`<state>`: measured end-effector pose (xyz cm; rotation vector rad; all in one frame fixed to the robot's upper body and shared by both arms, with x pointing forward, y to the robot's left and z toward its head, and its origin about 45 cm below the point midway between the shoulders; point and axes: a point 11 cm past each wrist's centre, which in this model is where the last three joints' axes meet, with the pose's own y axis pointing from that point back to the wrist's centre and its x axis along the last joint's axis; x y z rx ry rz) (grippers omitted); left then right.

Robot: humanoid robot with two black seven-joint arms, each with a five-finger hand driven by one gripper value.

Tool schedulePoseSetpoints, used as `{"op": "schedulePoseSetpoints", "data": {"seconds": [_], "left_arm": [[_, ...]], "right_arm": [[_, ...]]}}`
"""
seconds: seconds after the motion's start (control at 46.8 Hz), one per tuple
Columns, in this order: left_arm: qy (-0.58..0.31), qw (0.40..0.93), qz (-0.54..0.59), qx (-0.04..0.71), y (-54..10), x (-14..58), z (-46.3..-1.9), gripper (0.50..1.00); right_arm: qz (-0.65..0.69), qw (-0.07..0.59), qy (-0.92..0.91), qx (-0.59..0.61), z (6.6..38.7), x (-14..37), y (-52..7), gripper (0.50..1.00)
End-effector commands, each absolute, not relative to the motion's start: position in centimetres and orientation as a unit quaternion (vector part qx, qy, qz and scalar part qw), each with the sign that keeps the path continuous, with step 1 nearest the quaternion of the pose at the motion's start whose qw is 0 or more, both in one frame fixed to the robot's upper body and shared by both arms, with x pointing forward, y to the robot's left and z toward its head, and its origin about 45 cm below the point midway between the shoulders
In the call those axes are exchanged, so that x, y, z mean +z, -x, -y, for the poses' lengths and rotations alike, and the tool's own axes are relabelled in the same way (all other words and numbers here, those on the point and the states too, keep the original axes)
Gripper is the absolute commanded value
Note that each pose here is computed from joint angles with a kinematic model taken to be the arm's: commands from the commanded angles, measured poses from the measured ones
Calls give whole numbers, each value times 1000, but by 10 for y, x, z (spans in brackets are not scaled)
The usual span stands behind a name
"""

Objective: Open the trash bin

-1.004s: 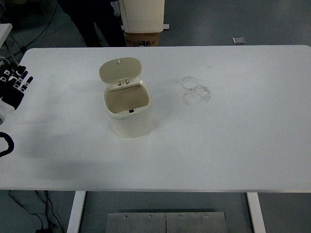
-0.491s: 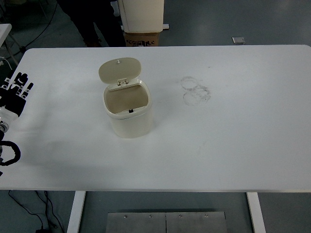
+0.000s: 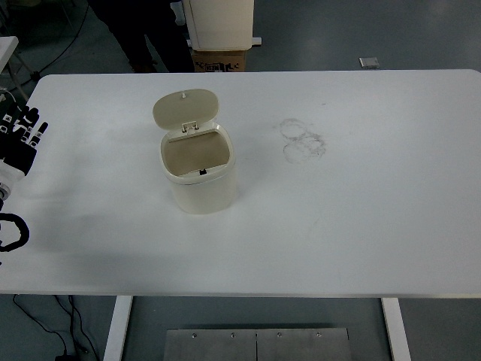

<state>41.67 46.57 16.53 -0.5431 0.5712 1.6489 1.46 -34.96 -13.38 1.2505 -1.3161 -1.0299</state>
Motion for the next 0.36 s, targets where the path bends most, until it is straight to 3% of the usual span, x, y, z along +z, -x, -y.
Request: {"op": "schedulePoseSetpoints", "data": {"seconds": [0.0,0.342], "left_arm": [[236,612,-247,714,-418,167,-465,1000],[245,621,-227,709,-432,192,-467,1000]], "right_arm": [[544,504,-519,-426,349,-134,-15,991],[546,499,-524,-422,348,-134,-21,991]]}}
